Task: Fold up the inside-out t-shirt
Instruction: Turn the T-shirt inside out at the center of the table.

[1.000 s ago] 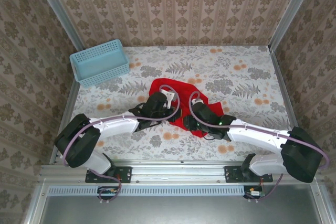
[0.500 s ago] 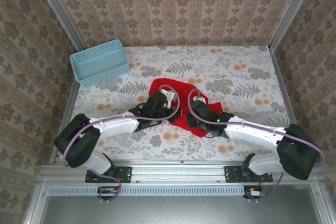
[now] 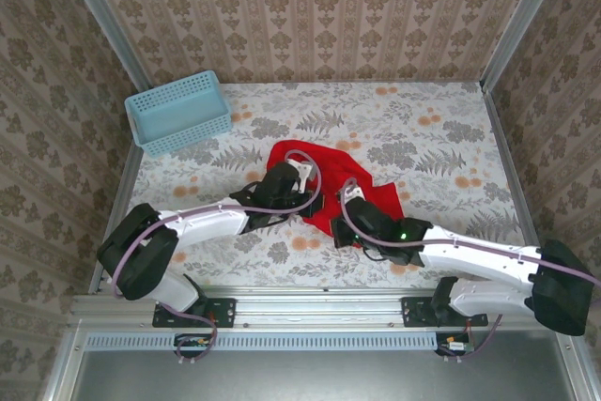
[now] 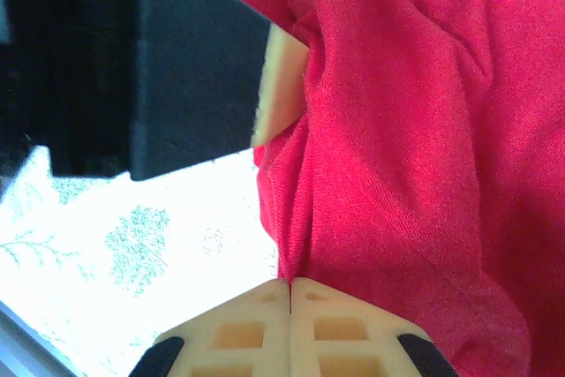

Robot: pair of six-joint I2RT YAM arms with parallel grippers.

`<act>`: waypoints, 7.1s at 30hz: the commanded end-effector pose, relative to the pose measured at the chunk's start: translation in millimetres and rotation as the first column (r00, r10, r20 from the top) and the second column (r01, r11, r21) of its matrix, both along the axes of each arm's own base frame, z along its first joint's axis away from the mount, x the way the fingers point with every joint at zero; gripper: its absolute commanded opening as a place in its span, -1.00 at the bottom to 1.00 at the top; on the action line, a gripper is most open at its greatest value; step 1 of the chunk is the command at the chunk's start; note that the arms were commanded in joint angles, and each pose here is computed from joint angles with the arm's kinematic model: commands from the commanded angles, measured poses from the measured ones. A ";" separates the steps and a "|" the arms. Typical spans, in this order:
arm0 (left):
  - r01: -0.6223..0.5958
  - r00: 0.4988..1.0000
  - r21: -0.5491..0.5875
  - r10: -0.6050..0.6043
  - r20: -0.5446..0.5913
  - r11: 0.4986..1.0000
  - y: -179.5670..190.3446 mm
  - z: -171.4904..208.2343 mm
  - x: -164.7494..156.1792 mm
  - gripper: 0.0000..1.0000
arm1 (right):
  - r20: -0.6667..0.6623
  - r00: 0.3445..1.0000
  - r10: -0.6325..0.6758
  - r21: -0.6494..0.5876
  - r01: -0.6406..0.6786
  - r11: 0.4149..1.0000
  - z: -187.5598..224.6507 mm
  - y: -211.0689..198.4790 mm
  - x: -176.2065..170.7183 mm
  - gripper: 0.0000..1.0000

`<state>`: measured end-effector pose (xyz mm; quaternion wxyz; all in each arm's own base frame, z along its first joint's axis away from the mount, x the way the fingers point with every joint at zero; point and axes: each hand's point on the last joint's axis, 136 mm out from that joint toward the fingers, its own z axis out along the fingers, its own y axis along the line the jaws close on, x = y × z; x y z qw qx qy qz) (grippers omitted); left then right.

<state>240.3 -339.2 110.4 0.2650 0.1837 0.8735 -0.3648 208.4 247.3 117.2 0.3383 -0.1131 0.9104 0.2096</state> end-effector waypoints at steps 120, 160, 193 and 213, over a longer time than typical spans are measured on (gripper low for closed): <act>0.085 0.994 0.231 -0.097 0.042 0.969 61.9 -52.8 -72.7 -0.57 | -0.061 0.990 -0.125 -0.161 0.114 0.980 -28.3 -5.4 45.3 -0.60; -0.087 0.996 0.192 0.087 0.011 0.977 28.7 -27.4 -23.7 -0.38 | -0.090 0.996 0.028 0.122 -0.017 0.992 -5.9 34.3 0.3 -0.32; -0.133 0.991 0.151 0.136 -0.009 0.980 81.1 -49.6 -58.1 -0.24 | -0.160 0.986 -0.047 -0.090 0.033 0.995 -51.3 50.5 34.3 -0.37; -0.233 0.973 0.094 0.232 0.018 0.968 112.7 -27.6 -34.3 0.06 | -0.249 0.963 -0.101 -0.081 0.083 0.993 -63.6 58.2 27.5 -0.30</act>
